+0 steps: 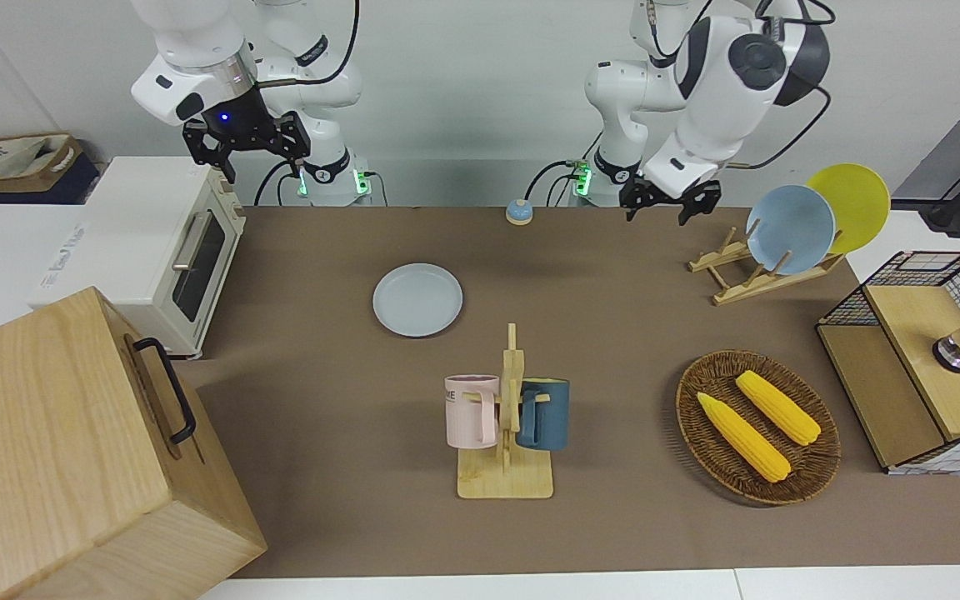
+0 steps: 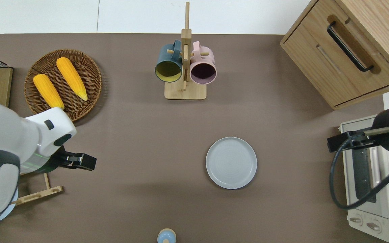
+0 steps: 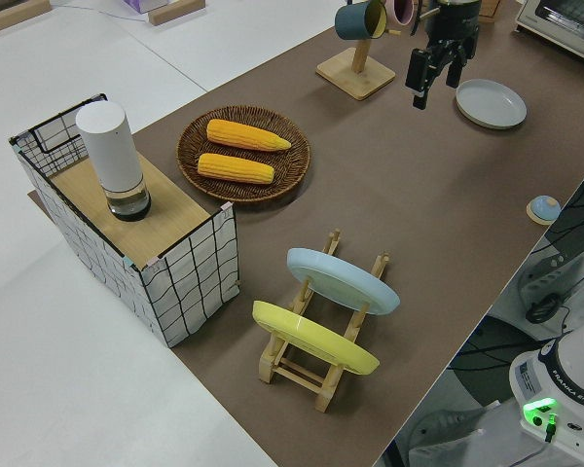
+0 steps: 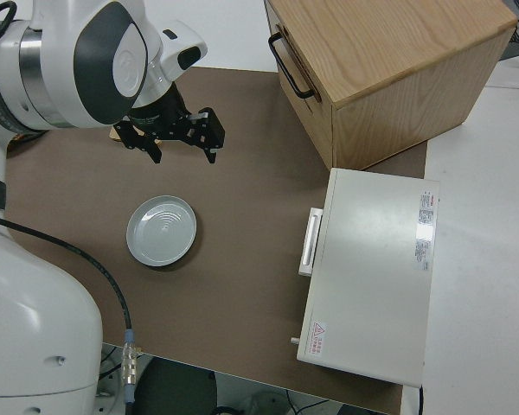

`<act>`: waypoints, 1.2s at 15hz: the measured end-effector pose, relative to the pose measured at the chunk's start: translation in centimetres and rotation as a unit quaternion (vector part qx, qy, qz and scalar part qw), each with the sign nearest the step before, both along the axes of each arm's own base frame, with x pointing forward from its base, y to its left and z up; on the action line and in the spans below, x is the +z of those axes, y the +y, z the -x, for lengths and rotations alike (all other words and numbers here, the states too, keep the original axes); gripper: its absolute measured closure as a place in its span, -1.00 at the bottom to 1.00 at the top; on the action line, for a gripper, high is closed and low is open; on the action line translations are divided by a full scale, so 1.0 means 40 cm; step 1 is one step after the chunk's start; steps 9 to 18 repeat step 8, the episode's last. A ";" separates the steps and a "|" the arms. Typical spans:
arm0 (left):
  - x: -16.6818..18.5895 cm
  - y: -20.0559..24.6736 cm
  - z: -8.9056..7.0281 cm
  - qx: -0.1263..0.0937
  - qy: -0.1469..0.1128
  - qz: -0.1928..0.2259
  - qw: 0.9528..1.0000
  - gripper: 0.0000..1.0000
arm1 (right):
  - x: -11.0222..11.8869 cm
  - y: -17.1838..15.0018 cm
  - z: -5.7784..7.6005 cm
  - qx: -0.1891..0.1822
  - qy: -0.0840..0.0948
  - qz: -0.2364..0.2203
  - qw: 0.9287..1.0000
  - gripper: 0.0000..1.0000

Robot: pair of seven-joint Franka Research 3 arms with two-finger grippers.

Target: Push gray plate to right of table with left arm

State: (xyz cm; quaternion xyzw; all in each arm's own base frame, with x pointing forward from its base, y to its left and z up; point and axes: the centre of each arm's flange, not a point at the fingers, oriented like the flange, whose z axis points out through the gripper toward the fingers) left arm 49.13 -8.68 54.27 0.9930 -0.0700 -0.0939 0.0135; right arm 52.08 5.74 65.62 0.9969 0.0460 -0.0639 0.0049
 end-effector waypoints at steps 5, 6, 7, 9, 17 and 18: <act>0.094 0.122 0.008 -0.008 -0.017 0.018 1.000 -0.99 | 0.000 0.000 0.000 0.000 0.000 0.000 1.000 -0.97; 0.121 0.143 0.009 -0.013 -0.023 0.021 0.999 -0.99 | 0.000 0.000 0.000 0.000 0.000 0.000 1.000 -0.97; 0.143 0.159 0.008 -0.020 -0.030 0.023 0.999 -0.99 | 0.000 0.000 0.000 0.000 0.000 0.000 1.000 -0.97; 0.163 0.174 0.007 -0.027 -0.036 0.023 0.999 -0.99 | 0.000 0.000 0.000 0.000 0.000 0.000 1.000 -0.97; 0.163 0.174 0.007 -0.027 -0.036 0.023 0.999 -0.99 | 0.000 0.000 0.000 0.000 0.000 0.000 1.000 -0.97; 0.163 0.174 0.007 -0.027 -0.036 0.023 0.999 -0.99 | 0.000 0.000 0.000 0.000 0.000 0.000 1.000 -0.97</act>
